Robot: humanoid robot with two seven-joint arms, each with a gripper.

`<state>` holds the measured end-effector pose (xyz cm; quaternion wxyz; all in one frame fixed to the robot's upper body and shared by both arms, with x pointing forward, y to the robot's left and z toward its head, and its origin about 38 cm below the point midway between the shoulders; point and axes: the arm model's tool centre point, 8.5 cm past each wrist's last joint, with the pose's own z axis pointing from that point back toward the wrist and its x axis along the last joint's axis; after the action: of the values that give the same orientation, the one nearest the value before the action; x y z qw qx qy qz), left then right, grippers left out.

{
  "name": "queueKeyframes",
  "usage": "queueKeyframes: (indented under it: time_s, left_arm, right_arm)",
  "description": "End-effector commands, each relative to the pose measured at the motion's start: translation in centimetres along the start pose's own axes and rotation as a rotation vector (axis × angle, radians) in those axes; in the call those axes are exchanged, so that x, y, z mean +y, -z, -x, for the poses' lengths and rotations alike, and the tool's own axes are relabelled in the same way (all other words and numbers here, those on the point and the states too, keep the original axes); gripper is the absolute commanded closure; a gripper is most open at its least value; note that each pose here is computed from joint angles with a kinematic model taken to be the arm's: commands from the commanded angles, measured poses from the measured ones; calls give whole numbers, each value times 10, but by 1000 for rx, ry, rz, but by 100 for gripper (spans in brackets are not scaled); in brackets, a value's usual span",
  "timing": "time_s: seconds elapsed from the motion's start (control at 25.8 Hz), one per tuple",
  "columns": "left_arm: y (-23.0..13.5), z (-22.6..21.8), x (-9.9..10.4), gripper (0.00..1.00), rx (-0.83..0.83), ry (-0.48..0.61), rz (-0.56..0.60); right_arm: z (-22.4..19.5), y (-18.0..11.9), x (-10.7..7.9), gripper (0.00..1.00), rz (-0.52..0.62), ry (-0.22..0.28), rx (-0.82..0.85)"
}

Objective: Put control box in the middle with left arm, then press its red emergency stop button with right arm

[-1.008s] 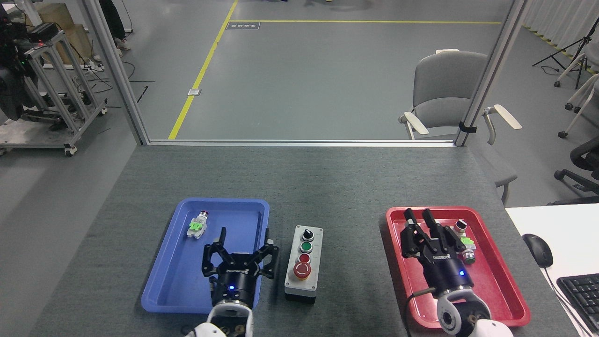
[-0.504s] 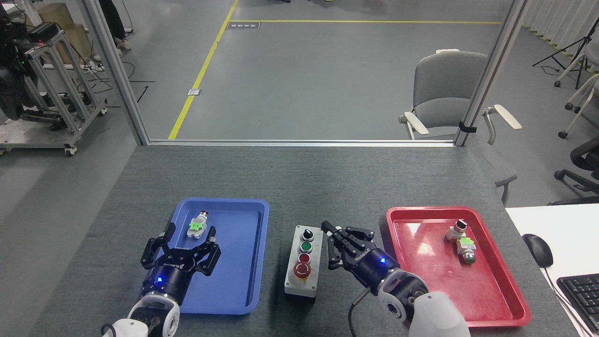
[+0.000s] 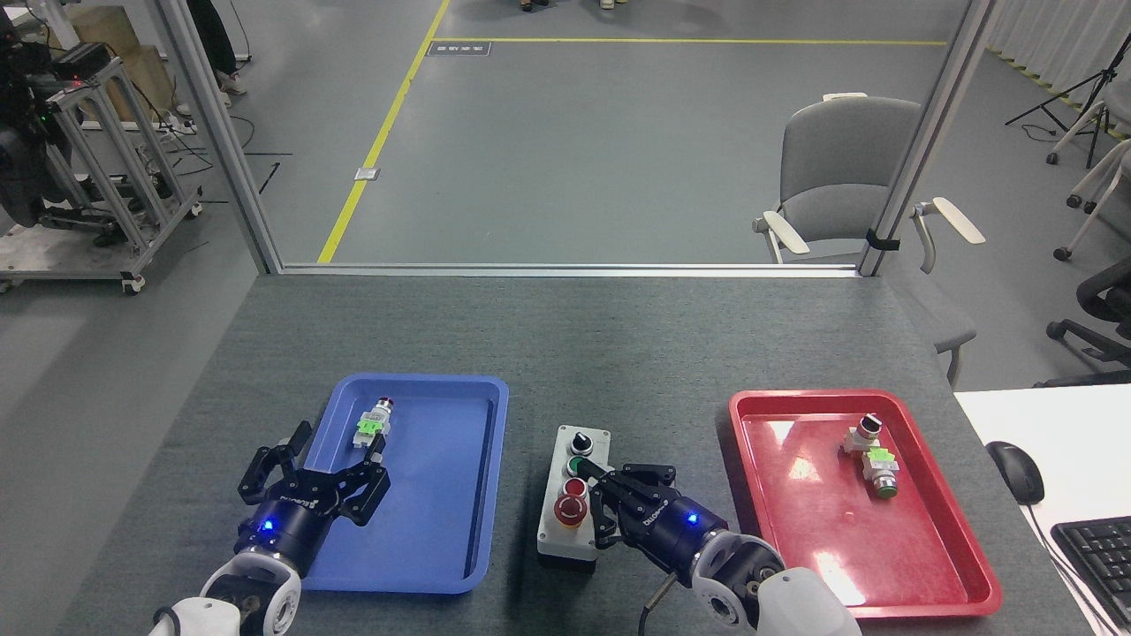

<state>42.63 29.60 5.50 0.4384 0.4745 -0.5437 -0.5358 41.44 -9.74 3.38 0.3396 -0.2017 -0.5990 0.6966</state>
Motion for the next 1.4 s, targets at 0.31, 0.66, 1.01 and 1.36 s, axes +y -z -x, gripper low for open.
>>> queueKeyframes:
  time_s: [0.31, 0.66, 1.01, 1.36]
  left_arm:
    - [-3, 2, 2, 1, 210, -52, -1]
    - [1, -2, 8, 1, 135, -67, -21]
    - [-2, -1, 14, 1, 192, 31, -6]
    - [-7, -7, 7, 1, 185, -2, 2]
  right_arm:
    - [-10, 5, 25, 100, -70, 16, -17]
    - [-15, 7, 42, 100, -118, 27, -24]
    - [-4, 19, -8, 71, 40, 59, 28]
    - [101, -47, -70, 0, 302, 150, 354]
